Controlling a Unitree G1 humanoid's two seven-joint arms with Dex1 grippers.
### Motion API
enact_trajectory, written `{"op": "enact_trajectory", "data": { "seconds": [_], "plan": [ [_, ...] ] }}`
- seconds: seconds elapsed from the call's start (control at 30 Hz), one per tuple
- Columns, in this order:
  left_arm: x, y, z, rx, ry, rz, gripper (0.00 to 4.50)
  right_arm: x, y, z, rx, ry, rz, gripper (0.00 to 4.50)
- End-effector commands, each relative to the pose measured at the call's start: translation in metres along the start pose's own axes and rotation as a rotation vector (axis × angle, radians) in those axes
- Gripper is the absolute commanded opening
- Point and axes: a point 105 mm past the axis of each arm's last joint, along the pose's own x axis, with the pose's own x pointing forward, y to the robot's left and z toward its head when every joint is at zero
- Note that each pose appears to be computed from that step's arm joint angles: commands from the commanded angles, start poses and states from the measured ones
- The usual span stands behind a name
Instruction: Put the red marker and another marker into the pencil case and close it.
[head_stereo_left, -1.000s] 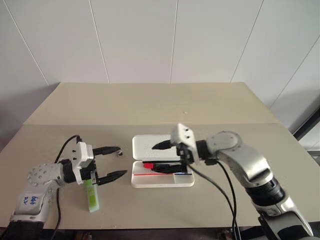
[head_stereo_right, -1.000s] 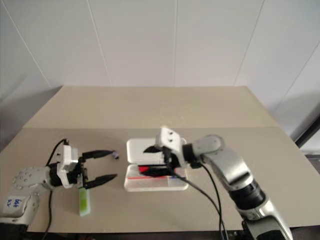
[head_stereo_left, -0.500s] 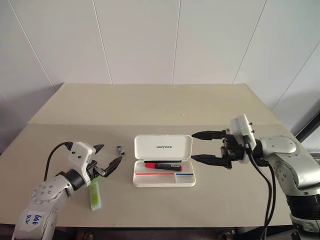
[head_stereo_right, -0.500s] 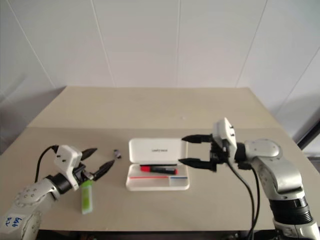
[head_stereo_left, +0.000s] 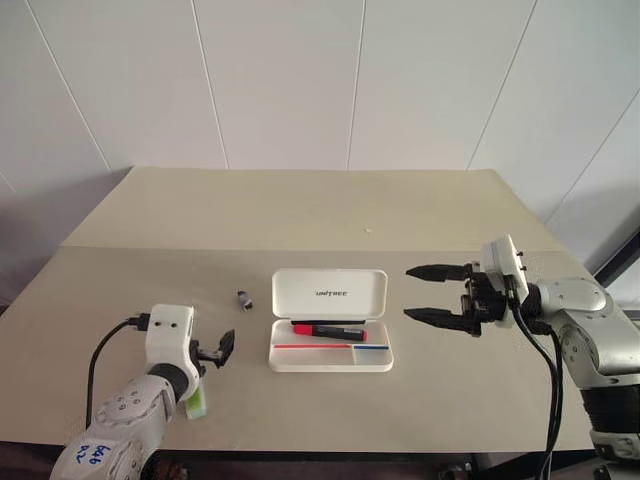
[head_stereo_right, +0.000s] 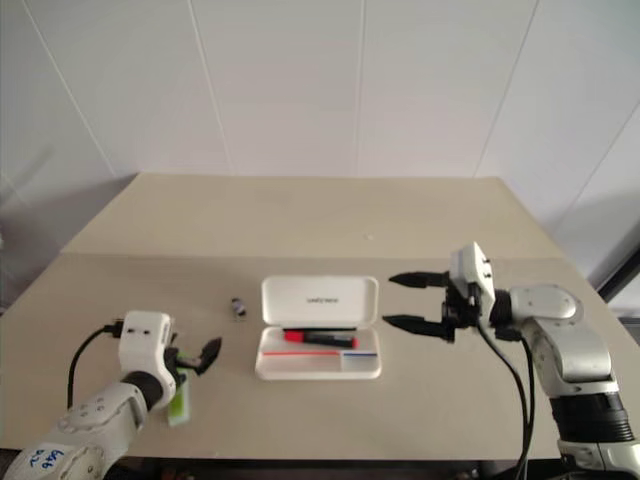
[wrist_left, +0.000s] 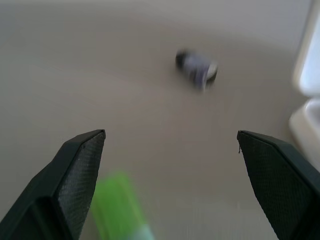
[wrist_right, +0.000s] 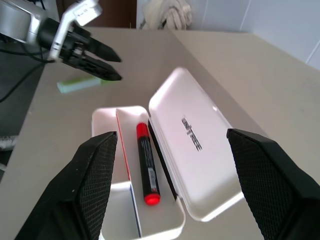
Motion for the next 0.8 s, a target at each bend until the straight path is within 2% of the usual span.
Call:
{"op": "enact_trajectory", "data": {
  "seconds": [0.03,0.3,0.6,0.7,0.8],
  "plan": [
    [-0.013,0.004,-0.004,0.013,0.024,0.066,4.5,0.004,-0.003,0.007,-0.044,-0.012,0.009,4.46],
    [-0.021,0.016,-0.024,-0.052,0.115,0.211,4.5,0.01,-0.005,0.001,-0.037,-0.013,0.016,4.46],
    [-0.012,0.006,-0.035,-0.111,0.206,0.161,4.5,0.014,-0.005,0.002,-0.041,-0.017,0.013,4.46],
    [-0.009,0.005,-0.036,-0.101,0.222,0.156,3.94,0.015,-0.005,0.003,-0.045,-0.018,0.01,4.5],
    [-0.006,0.002,-0.035,-0.098,0.226,0.138,3.03,0.014,-0.005,0.005,-0.051,-0.019,0.002,4.5]
  ]
}}
